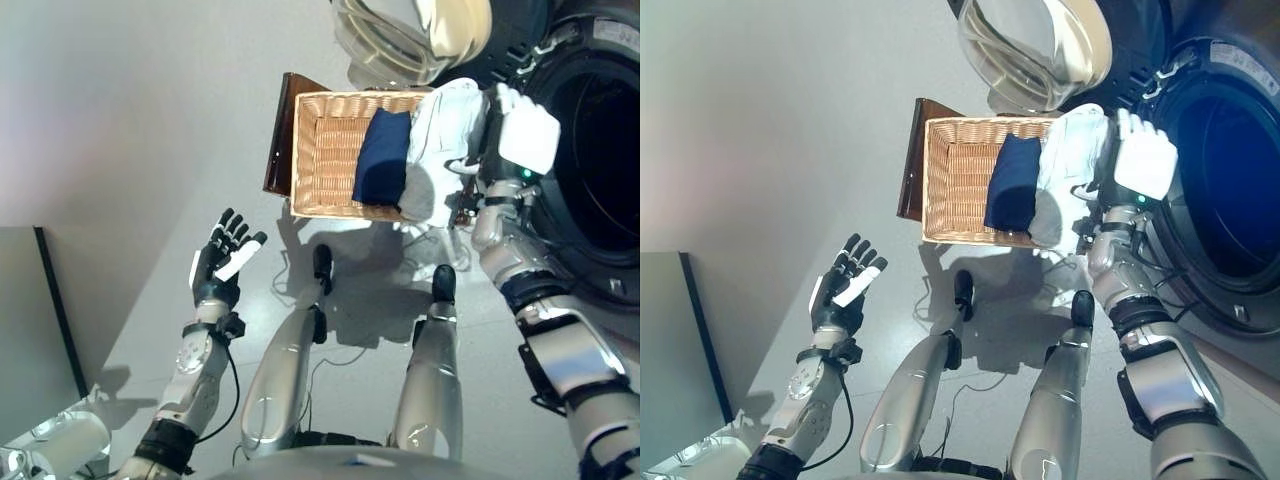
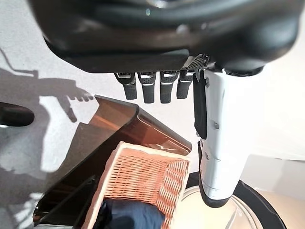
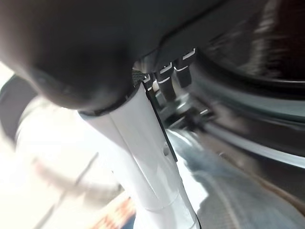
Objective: Pick up the clothes and place them into the washing machine
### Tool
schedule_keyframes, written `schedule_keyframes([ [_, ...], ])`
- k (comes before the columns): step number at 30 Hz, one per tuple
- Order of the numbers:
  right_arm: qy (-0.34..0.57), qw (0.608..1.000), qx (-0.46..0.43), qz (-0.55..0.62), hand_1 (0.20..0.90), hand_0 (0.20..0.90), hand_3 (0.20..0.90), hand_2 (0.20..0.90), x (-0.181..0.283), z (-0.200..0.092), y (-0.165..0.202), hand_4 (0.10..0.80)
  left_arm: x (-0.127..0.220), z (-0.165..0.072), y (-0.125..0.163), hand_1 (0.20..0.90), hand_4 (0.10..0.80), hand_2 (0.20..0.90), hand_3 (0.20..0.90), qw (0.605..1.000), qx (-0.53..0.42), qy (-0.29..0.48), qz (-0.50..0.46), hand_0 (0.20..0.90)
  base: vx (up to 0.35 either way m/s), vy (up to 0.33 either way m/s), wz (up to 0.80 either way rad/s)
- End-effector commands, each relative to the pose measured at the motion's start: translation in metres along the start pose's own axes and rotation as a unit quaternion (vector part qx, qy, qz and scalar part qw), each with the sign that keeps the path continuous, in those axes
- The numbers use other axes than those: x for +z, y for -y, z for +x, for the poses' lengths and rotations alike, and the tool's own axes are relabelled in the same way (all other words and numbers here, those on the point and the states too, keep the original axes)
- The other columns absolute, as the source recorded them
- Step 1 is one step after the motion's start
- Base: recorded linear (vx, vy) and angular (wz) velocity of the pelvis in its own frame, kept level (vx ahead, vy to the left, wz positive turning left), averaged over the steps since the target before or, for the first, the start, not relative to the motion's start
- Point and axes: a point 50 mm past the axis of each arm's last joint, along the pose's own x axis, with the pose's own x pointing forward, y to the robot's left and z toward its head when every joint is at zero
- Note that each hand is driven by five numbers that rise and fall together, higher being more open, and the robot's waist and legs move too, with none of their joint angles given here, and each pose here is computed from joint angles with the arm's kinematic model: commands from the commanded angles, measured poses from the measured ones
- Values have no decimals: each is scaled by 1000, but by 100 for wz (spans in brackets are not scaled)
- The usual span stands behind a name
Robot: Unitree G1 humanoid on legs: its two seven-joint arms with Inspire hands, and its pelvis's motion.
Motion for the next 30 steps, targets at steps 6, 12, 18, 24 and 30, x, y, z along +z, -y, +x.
schedule_keyframes([
  [6, 158, 974, -38, -156, 900, 900, 900, 900, 43, 41, 46, 800, 29, -7, -19, 900, 800, 900, 900, 997, 10, 72, 37, 900, -1, -1, 4],
  [12, 224, 946, -22, -234, 900, 900, 900, 900, 67, 48, 48, 800, 32, -5, -19, 900, 800, 900, 900, 995, 10, 80, 49, 900, 4, 3, 3],
  [18, 248, 929, -7, -275, 900, 900, 900, 900, 80, 52, 46, 800, 37, -2, -16, 900, 800, 900, 900, 994, 7, 91, 55, 900, 4, 3, 5],
  [24, 267, 916, -2, -298, 900, 900, 900, 900, 96, 54, 44, 800, 39, 1, -11, 900, 800, 900, 900, 994, 6, 99, 53, 900, 16, 2, 10],
  [30, 271, 919, 1, -288, 900, 900, 900, 900, 104, 54, 41, 800, 44, 4, -7, 900, 800, 900, 900, 993, 11, 113, 44, 900, 18, 5, 11],
])
